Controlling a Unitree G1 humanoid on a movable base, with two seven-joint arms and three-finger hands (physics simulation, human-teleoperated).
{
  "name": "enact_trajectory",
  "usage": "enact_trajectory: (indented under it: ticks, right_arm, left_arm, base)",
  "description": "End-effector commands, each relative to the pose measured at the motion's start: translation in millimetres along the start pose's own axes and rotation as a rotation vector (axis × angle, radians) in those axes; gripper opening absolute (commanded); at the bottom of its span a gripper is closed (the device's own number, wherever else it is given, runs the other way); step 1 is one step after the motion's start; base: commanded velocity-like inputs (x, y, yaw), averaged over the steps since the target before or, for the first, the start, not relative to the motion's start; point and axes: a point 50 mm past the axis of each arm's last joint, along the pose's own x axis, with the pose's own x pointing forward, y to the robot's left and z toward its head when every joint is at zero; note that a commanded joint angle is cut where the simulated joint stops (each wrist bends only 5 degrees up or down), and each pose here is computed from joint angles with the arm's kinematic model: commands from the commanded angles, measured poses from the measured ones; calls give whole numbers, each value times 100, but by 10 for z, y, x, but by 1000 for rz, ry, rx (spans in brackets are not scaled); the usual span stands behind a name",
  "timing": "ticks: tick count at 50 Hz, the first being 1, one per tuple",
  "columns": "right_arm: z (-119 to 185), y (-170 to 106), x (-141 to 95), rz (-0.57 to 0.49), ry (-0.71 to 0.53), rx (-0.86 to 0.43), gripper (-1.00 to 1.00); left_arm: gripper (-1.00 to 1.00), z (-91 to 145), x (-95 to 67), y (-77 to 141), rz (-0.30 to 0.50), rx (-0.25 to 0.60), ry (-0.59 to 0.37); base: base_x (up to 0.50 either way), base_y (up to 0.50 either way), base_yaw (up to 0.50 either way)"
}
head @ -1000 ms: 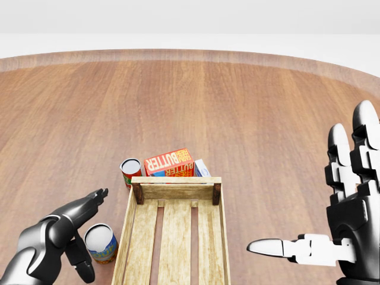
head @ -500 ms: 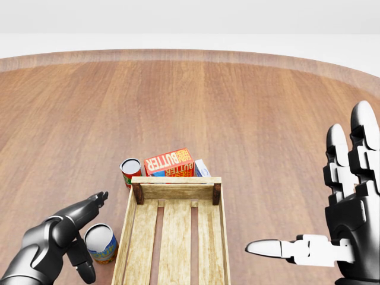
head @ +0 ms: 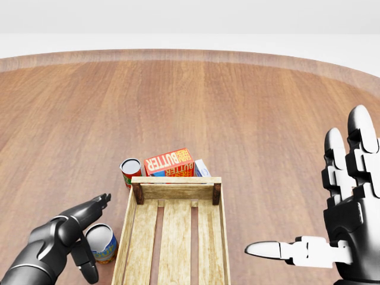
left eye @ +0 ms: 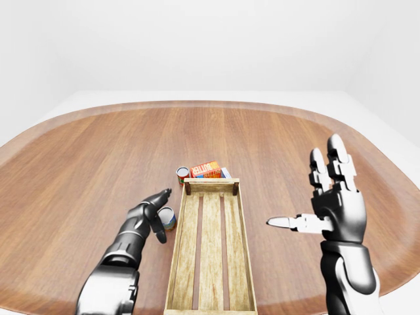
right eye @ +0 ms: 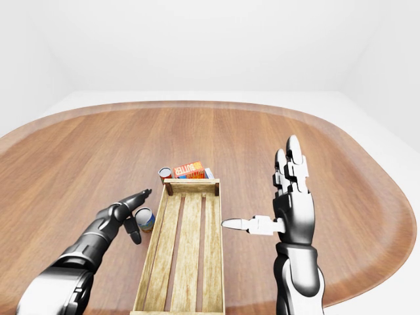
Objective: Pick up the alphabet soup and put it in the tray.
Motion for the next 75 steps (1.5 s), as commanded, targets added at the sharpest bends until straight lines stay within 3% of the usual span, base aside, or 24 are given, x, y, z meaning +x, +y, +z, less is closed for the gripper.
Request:
enact_trajectory:
  ticks: [1,22,23,24,44,49,56,67,70,75]
  right_arm:
    - [19,6,5,1,-9,-4,100]
    - [-11,18,19,2,0,0,100]
    - [-2,16,18,1,-3,0,100]
    - [5,9,15,-1,-5,0,100]
    - [28,5,-20,-4,-7,-3,100]
    - [22,3,-15,-4,-6,0,100]
    - [9,-4,-12,-4,-1,1,100]
    - [-15,12,15,2,2,6,100]
    - [-26,8,15,2,7,9,100]
    - [-24,12,21,3,5,11,100]
  left_arm:
    - [100,8,23,-29,-8,3,1]
    - [99,-10,40,-159,-54,-4,8]
    - [48,-17,40,-167,-58,1,11]
    - [-100,-13,38,-160,-55,-2,5]
    - [-100,-26,31,-211,-62,-3,-9]
    - [-100,-94,16,-137,-25,-31,13]
    - [-100,-287,-48,136,26,-116,58]
    - [-100,-447,-151,362,84,-143,82]
    - [-100,-444,-203,518,150,-144,86]
    - [-100,-223,-499,934,235,-122,-62]
  base:
    - [0,0,0]
    - [0,0,0]
    - [0,0,0]
    - [0,0,0]
    - [0,0,0]
    - [0,0,0]
    - [0,0,0]
    - [0,0,0]
    - [0,0,0]
    - [0,0,0]
